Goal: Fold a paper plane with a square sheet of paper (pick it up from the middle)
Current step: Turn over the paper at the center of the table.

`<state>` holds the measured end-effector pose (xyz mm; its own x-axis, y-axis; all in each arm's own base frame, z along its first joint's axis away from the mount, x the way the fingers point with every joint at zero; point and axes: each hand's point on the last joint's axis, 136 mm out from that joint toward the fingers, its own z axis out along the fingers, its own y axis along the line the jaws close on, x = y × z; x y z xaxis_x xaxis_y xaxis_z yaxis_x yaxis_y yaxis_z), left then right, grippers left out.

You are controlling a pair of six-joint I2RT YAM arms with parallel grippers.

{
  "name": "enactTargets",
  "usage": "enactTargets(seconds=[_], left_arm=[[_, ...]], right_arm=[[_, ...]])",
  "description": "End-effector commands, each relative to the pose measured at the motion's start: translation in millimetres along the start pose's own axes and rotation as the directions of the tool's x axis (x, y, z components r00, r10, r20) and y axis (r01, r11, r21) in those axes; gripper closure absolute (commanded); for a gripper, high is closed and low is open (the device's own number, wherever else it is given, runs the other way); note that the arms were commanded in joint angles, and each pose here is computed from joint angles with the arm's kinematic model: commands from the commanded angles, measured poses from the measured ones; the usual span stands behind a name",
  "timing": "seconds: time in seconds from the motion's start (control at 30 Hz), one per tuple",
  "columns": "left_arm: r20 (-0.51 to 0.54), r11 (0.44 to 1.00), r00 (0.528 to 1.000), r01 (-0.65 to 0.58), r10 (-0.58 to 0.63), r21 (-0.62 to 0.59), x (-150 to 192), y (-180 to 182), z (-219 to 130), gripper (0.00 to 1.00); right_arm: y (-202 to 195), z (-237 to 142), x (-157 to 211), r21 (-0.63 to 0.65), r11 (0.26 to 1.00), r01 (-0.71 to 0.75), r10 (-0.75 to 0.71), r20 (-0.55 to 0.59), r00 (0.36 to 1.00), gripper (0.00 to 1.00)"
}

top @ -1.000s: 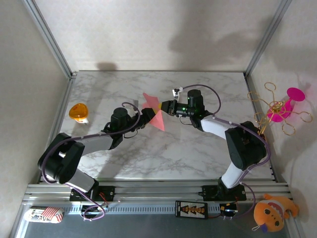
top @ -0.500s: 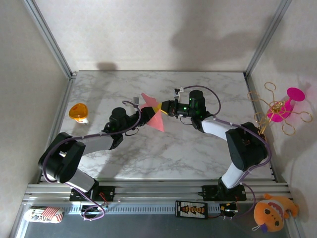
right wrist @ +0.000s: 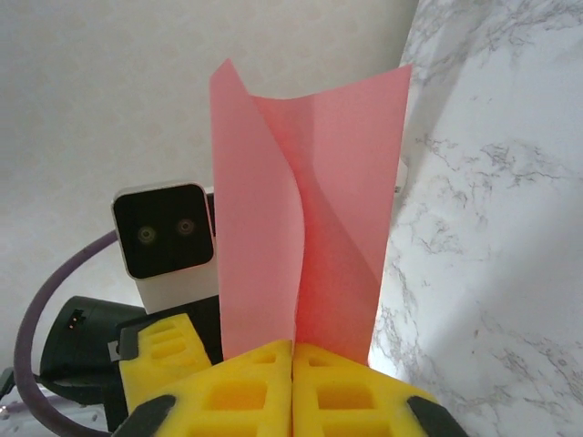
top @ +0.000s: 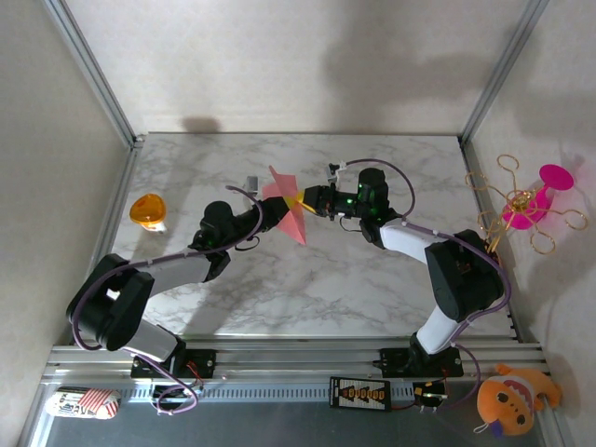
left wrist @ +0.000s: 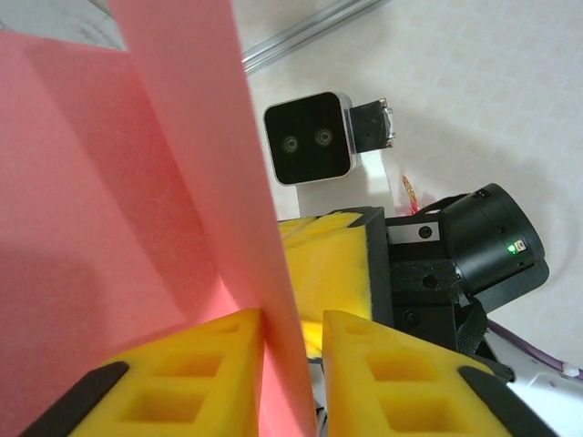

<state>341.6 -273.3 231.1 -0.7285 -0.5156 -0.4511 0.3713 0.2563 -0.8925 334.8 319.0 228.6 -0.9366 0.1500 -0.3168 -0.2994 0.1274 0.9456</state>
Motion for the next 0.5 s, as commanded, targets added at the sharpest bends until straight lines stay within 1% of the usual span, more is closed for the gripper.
enactTargets(seconds=[0.0, 0.07, 0.17, 0.3, 0.37, 0.47], left_arm=[[0.038, 0.998, 0.998, -0.053, 0.052, 0.026, -8.4, -15.1, -2.1, 0.82], [0.041, 0.999, 0.998, -0.053, 0.053, 0.012, -8.9, -12.3, -1.9, 0.86], [0.046, 0.998, 0.997, -0.057, 0.057, -0.012, -10.5, -7.8, -2.4, 0.90], [0.050, 0.995, 0.996, -0.068, 0.072, -0.073, -13.1, 2.9, -4.9, 0.93], [0.046, 0.989, 0.995, -0.086, 0.092, -0.122, -14.2, 10.4, -7.0, 0.94], [0.017, 0.957, 0.990, -0.132, 0.142, -0.259, -15.4, 31.2, -11.0, 0.94]], right_arm=[[16.9, -6.4, -1.0, -0.040, 0.999, 0.033, -0.033, 0.001, 0.999, 0.86], [17.0, -7.8, -1.6, -0.033, 0.999, 0.039, -0.039, 0.008, 0.999, 0.77], [14.4, -12.5, -5.0, -0.006, 0.999, 0.052, -0.052, 0.030, 0.998, 0.67], [7.7, -29.6, -18.8, 0.082, 0.992, 0.095, -0.104, 0.108, 0.989, 0.55], [0.8, -39.7, -27.0, 0.165, 0.979, 0.123, -0.148, 0.145, 0.978, 0.51], [-14.4, -56.3, -38.7, 0.349, 0.921, 0.175, -0.250, 0.182, 0.951, 0.46]])
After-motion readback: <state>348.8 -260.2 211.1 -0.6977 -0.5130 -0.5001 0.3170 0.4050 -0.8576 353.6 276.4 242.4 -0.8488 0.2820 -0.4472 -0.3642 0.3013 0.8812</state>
